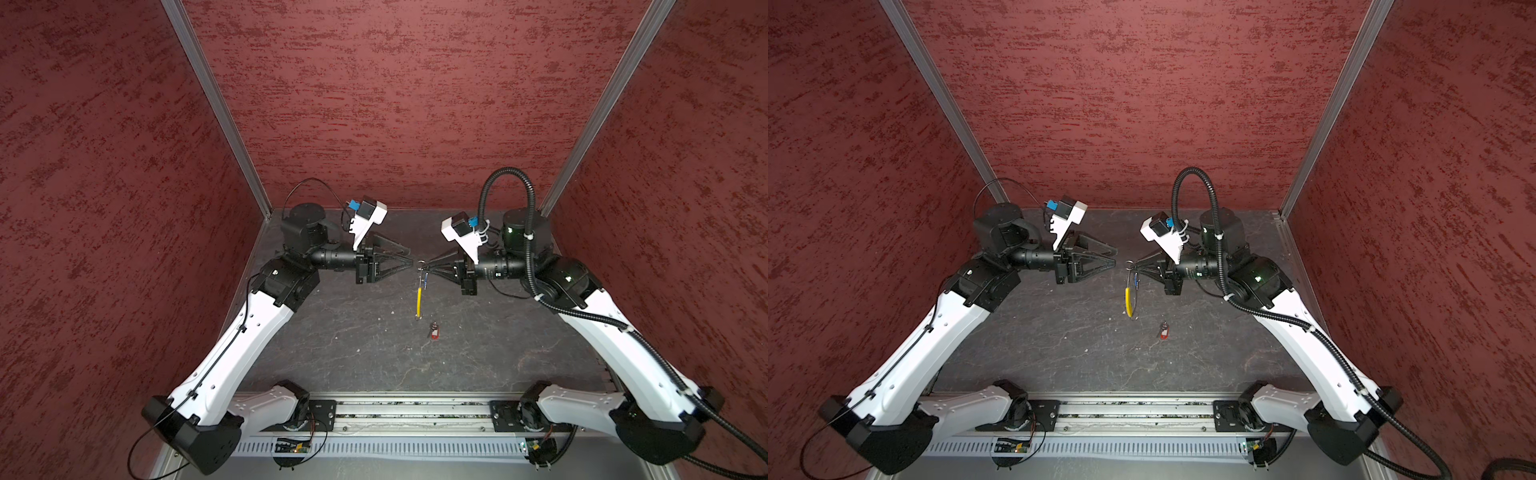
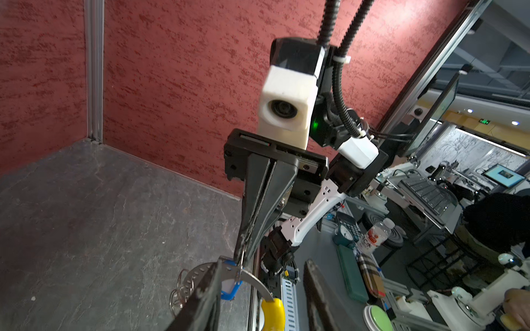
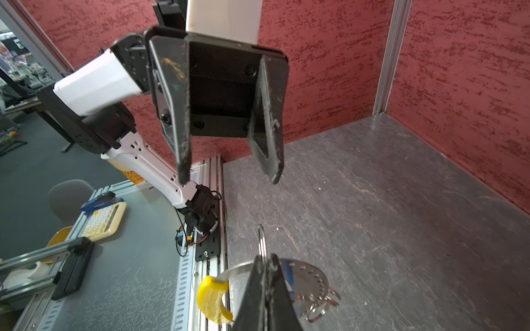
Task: Remove the keys from the keyring
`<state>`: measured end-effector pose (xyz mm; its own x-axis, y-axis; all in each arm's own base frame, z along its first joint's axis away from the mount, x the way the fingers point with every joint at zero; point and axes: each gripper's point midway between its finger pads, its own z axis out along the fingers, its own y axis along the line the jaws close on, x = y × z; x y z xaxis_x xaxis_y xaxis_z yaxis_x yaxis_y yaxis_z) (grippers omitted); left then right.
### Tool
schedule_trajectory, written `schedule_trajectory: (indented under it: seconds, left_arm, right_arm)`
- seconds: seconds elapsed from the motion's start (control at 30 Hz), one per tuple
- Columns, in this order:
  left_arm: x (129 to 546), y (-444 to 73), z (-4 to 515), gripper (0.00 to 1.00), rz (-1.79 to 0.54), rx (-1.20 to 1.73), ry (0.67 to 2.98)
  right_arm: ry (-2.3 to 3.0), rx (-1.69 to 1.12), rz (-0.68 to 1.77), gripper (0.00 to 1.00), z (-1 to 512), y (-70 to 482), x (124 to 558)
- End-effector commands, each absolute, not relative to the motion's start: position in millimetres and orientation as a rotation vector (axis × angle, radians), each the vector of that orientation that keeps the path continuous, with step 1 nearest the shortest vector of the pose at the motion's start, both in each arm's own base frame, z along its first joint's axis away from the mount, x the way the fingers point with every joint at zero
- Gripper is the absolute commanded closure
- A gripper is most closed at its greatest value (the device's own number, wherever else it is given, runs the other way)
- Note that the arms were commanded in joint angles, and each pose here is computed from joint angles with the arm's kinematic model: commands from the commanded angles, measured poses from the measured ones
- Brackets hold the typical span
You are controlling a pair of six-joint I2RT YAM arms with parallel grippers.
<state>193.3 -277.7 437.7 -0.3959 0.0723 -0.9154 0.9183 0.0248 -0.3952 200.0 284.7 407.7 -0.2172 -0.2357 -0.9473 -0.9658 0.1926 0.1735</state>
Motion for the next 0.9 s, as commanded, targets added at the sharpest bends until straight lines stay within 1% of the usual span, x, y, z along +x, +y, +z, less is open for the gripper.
schedule_trajectory:
  seconds: [0.0,0.13,0.27,0.37,0.47,0.53,0.6,0.87]
  left_arm:
    - [188,-283,420,0.56,-1.421,1.098,1.631]
    - [187,-287,419,0.67,-1.403,1.123,1.627]
    - [185,-290,418,0.69,-1.384,1.146,1.620]
    - [184,-293,416,0.76,-1.380,1.159,1.622]
    - [181,-293,416,0.80,-1.379,1.168,1.619]
    - [180,-293,417,0.82,-1.372,1.171,1.611]
    - [178,-293,417,0.85,-1.374,1.176,1.611]
    - [174,-293,420,0.88,-1.376,1.182,1.587]
  right_arm:
    - [1.574,-1.225,1.041,1.00,411,282,197]
    - [1.545,-1.236,1.059,1.00,416,283,193]
    - [1.537,-1.235,1.086,1.00,417,284,191]
    - [1.527,-1.232,1.097,1.00,419,285,190]
    - [1.531,-1.226,1.100,1.00,418,286,192]
    - [1.533,-1.223,1.102,1.00,418,286,193]
    - [1.541,-1.213,1.100,1.00,418,287,195]
    - [1.549,-1.201,1.106,1.00,418,288,198]
